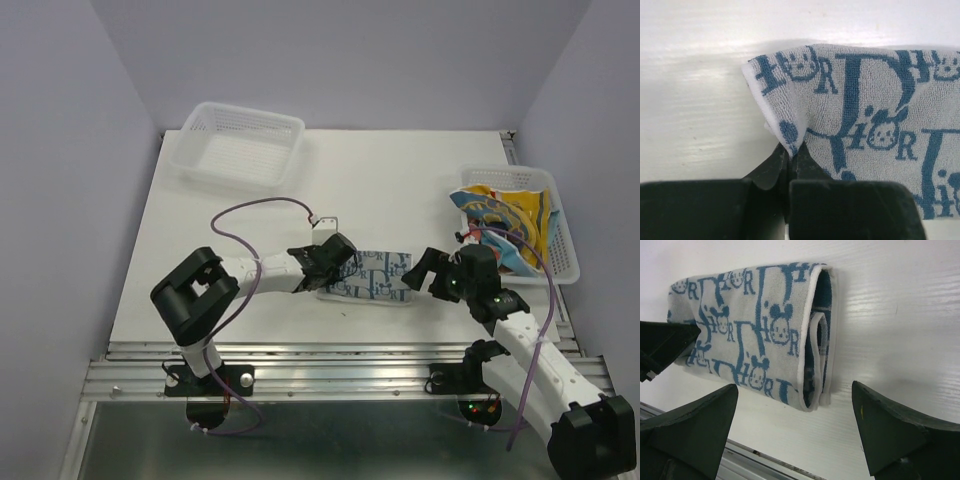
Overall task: Fold and stack the towels
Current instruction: Neatly place the folded towel into the bin
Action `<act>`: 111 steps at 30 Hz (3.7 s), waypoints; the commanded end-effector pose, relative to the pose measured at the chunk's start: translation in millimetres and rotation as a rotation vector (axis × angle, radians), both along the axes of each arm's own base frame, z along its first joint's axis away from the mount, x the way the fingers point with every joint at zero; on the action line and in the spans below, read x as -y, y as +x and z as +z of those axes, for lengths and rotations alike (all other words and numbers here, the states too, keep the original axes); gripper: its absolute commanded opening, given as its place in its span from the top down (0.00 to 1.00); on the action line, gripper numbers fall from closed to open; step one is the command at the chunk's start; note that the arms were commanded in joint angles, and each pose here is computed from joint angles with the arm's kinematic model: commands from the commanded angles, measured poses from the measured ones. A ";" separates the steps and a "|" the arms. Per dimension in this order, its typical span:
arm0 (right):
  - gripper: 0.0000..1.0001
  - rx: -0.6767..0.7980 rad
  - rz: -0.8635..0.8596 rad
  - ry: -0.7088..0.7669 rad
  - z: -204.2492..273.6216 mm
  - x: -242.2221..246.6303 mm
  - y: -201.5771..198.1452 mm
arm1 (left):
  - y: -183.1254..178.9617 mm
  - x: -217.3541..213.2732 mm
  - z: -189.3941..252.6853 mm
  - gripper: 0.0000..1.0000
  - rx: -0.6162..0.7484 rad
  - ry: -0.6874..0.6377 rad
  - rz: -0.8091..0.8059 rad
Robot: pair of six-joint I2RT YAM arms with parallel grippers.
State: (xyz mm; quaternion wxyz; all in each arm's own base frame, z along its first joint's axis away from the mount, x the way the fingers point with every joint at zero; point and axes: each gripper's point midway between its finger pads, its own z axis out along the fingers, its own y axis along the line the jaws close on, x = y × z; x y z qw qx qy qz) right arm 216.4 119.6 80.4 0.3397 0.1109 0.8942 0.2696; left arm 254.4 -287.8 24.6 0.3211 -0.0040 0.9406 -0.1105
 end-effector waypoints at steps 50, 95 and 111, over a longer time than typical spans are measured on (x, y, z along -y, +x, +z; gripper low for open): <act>0.00 0.085 -0.003 -0.030 -7.5 2.6 18.2 | 333.7 -168.4 292.9 1.00 0.672 0.811 -0.164; 0.00 -0.006 -0.079 -0.116 -22.3 17.6 27.1 | 382.7 -279.9 172.2 0.01 0.491 0.858 -0.220; 0.00 0.121 -0.208 -0.081 55.6 26.0 54.2 | 290.1 -214.2 395.6 0.01 0.910 0.142 -0.001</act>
